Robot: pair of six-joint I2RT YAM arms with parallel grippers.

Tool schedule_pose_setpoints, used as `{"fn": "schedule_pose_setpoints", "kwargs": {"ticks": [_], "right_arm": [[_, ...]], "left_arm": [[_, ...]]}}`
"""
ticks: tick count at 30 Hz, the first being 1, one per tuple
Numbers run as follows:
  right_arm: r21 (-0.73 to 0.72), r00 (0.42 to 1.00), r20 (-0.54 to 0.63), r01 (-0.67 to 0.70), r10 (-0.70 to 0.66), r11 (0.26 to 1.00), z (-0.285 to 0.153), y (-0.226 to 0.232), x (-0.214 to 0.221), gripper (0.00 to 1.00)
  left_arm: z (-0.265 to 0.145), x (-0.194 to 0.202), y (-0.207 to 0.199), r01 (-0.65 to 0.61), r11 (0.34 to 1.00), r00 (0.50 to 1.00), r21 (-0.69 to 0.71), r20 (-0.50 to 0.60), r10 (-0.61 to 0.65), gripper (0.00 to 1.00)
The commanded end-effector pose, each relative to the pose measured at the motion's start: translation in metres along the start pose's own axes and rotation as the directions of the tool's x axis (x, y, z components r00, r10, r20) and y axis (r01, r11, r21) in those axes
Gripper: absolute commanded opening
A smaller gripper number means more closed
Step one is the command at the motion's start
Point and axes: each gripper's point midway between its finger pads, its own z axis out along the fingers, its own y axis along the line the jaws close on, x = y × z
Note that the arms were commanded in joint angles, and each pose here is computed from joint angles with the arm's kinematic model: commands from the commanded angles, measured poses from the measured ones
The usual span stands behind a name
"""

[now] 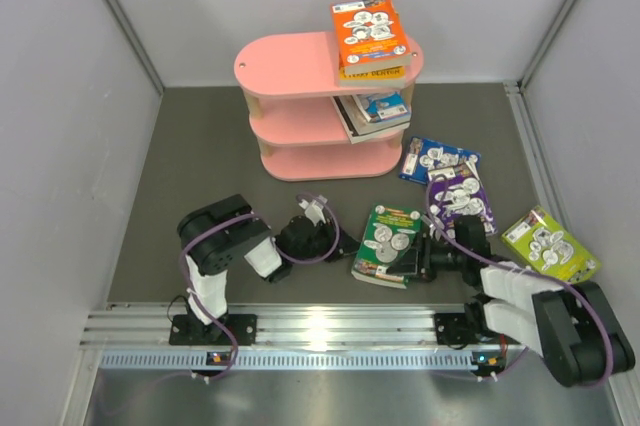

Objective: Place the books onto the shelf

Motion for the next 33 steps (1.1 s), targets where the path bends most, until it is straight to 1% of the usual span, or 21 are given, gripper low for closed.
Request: {"fn": "schedule_pose_setpoints", "kwargs": {"ticks": [1,6,7,9,10,12,13,15,16,17,19,20,23,24,25,26,27,28,30,31,33], "right_arm": [[-0.083,0.995,-0.072,0.064,-0.07,0.995,-0.008,0.02,0.018,0.46],[0.025,0.998,0.036,0.042,-0.043,0.999,-0.01,0.012,0.0,0.36],[0.051,0.995,0.083,0.048,-0.052,0.998,-0.011,0.011,-0.008,0.32],[0.09,0.991,0.124,0.032,-0.043,0.995,-0.013,0.009,-0.016,0.25],[0.101,0.988,0.149,0.029,-0.044,0.994,-0.014,0.011,-0.021,0.17],[0.162,0.979,0.202,0.005,-0.038,0.987,-0.018,0.006,-0.032,0.08],[0.183,0.975,0.22,-0.001,-0.04,0.983,-0.019,0.006,-0.037,0.0],[0.235,0.965,0.258,-0.01,-0.053,0.972,-0.026,0.008,-0.049,0.0],[0.237,0.959,0.271,0.019,-0.084,0.971,-0.029,0.015,-0.054,0.0],[0.242,0.953,0.283,0.039,-0.109,0.969,-0.034,0.027,-0.062,0.0],[0.252,0.937,0.298,0.107,-0.182,0.962,-0.044,0.044,-0.07,0.0],[0.257,0.933,0.296,0.13,-0.206,0.958,-0.051,0.059,-0.073,0.0],[0.258,0.917,0.284,0.21,-0.281,0.943,-0.069,0.093,-0.076,0.0],[0.253,0.912,0.282,0.23,-0.299,0.94,-0.073,0.102,-0.075,0.0],[0.247,0.908,0.276,0.25,-0.315,0.936,-0.08,0.115,-0.074,0.0],[0.242,0.902,0.281,0.264,-0.328,0.934,-0.084,0.122,-0.073,0.0],[0.236,0.895,0.288,0.277,-0.339,0.931,-0.087,0.129,-0.072,0.0],[0.231,0.886,0.3,0.292,-0.353,0.928,-0.092,0.138,-0.073,0.0],[0.224,0.887,0.3,0.293,-0.352,0.929,-0.096,0.143,-0.068,0.0],[0.214,0.887,0.301,0.295,-0.35,0.931,-0.097,0.147,-0.067,0.0],[0.204,0.891,0.299,0.29,-0.341,0.935,-0.097,0.147,-0.065,0.0]], "left_arm": [[-0.002,-0.007,0.014,-0.011,0.999,0.999,-0.035,0.051,0.013,0.0],[-0.013,-0.006,0.015,0.002,0.999,0.998,-0.04,0.07,0.0,0.0],[-0.014,-0.006,0.014,0.001,0.999,0.997,-0.042,0.074,0.002,0.0],[-0.018,0.0,0.011,-0.01,0.999,0.998,-0.048,0.063,0.013,0.0],[-0.018,0.001,0.011,-0.017,0.998,0.998,-0.058,0.065,0.02,0.0],[-0.02,0.012,0.003,-0.049,0.997,0.998,-0.063,0.044,0.052,0.0],[-0.019,0.014,0.002,-0.063,0.995,0.997,-0.074,0.048,0.067,0.0],[-0.015,0.028,-0.018,-0.121,0.991,0.992,-0.058,0.025,0.122,0.0],[-0.016,0.037,-0.012,-0.138,0.985,0.99,-0.105,-0.004,0.139,0.0],[-0.013,0.04,-0.028,-0.179,0.98,0.983,-0.091,0.011,0.181,0.0],[-0.017,0.047,-0.027,-0.203,0.97,0.979,-0.131,0.0,0.205,0.0],[-0.022,0.046,-0.039,-0.205,0.973,0.978,-0.108,0.017,0.208,0.0],[-0.039,0.04,-0.039,-0.198,0.973,0.978,-0.116,0.05,0.204,0.2],[-0.047,0.029,-0.054,-0.197,0.976,0.973,-0.095,0.102,0.206,0.34],[-0.053,0.024,-0.057,-0.207,0.973,0.968,-0.1,0.121,0.218,0.43],[-0.06,0.021,-0.049,-0.216,0.964,0.965,-0.154,0.12,0.235,0.55],[-0.071,0.006,-0.066,-0.217,0.966,0.952,-0.141,0.189,0.241,0.84],[-0.077,-0.002,-0.068,-0.225,0.961,0.942,-0.161,0.216,0.257,0.99],[-0.098,-0.022,-0.08,-0.222,0.958,0.915,-0.179,0.302,0.268,0.99],[-0.105,-0.027,-0.086,-0.233,0.957,0.904,-0.174,0.323,0.279,0.99],[-0.124,-0.04,-0.111,-0.241,0.964,0.881,-0.114,0.39,0.267,0.99]]}}
